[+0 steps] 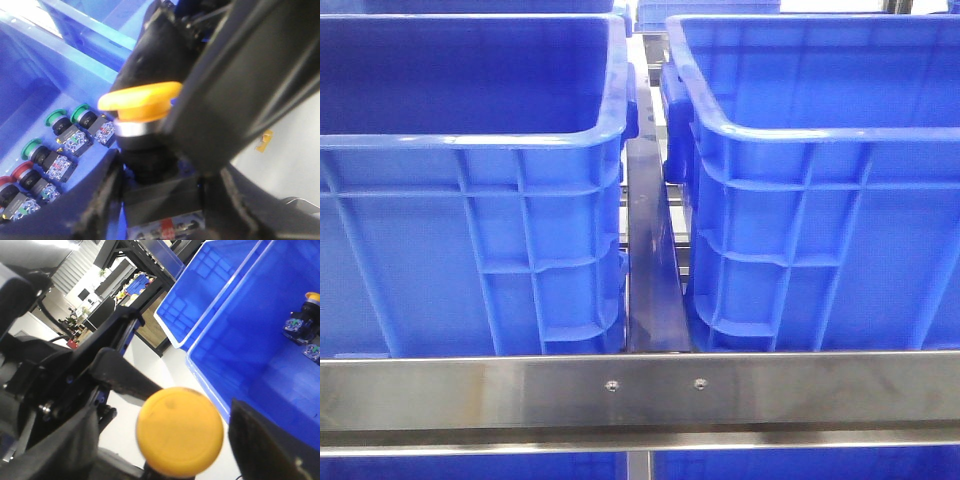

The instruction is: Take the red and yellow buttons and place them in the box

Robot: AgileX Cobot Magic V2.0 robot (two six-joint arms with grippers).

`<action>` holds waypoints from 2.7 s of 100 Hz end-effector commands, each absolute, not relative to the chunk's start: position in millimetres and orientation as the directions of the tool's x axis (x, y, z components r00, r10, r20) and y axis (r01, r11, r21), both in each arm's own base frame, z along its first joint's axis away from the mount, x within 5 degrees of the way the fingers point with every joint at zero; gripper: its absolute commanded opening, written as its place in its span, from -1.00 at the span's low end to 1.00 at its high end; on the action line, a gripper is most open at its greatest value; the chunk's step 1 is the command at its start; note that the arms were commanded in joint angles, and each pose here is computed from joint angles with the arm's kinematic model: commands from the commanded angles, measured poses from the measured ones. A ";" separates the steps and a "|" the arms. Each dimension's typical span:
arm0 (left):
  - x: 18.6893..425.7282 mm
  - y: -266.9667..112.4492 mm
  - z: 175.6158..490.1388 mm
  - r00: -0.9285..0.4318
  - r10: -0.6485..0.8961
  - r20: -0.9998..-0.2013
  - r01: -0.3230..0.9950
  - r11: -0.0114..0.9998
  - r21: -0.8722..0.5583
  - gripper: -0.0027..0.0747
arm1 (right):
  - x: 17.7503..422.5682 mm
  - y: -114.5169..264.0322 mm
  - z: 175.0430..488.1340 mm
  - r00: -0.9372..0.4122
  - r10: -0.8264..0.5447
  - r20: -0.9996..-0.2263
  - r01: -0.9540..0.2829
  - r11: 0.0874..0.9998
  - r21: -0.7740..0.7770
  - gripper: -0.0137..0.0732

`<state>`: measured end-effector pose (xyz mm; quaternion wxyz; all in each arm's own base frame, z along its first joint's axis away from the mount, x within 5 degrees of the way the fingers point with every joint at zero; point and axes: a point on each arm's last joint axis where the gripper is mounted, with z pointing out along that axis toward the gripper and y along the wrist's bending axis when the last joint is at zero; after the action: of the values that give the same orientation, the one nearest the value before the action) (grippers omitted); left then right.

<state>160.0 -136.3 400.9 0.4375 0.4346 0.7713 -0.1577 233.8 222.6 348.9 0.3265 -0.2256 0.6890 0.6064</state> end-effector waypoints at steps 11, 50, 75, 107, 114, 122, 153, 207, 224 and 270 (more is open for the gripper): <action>157.0 -136.6 418.8 -0.184 0.453 -0.872 0.794 0.591 0.140 -0.96 | 227.9 221.6 373.3 -0.685 0.143 -0.715 -0.715 0.057 0.697 0.38; 157.0 -136.6 418.8 -0.184 0.453 -0.872 0.794 0.591 0.140 -0.91 | 226.3 221.8 373.9 -0.686 0.136 -0.715 -0.717 0.039 0.695 -0.67; 157.0 -136.6 418.8 -0.184 0.453 -0.872 0.794 0.591 0.140 0.12 | 226.2 221.8 373.9 -0.686 0.135 -0.715 -0.718 0.038 0.695 -0.72; 155.7 -134.9 421.1 -0.193 0.429 -0.882 0.785 0.607 0.123 0.65 | 230.2 220.8 372.6 -0.683 0.153 -0.714 -0.712 0.077 0.698 -0.72; 153.0 -131.9 423.9 -0.197 0.414 -0.889 0.776 0.620 0.117 0.65 | 231.6 220.6 372.0 -0.682 0.160 -0.714 -0.709 0.093 0.699 -0.72; 149.8 -126.6 428.4 -0.193 0.393 -0.899 0.754 0.646 0.120 0.65 | 232.7 220.4 371.6 -0.681 0.165 -0.713 -0.707 0.104 0.699 -0.72; 131.7 -88.3 449.9 -0.162 0.296 -0.941 0.566 0.809 0.157 0.65 | 251.7 194.8 374.1 -0.657 0.232 -0.717 -0.700 0.164 0.695 -0.72; 89.4 -18.7 399.4 -0.256 0.130 -0.958 0.207 0.975 0.077 0.65 | 268.3 156.9 378.9 -0.629 0.287 -0.722 -0.709 0.168 0.685 -0.72; 84.3 -12.6 380.0 -0.260 0.080 -0.962 0.172 0.984 0.036 0.64 | 271.3 151.9 378.9 -0.623 0.299 -0.722 -0.706 0.182 0.685 -0.72; 73.2 -6.4 379.0 -0.195 0.055 -0.979 0.192 0.981 0.017 -0.96 | 288.1 116.9 378.9 -0.581 0.374 -0.722 -0.678 0.268 0.685 -0.72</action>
<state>72.4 -4.4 364.5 0.5914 0.0698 0.8021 -0.0447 294.8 126.9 348.4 0.4091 -0.1173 0.7067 0.5651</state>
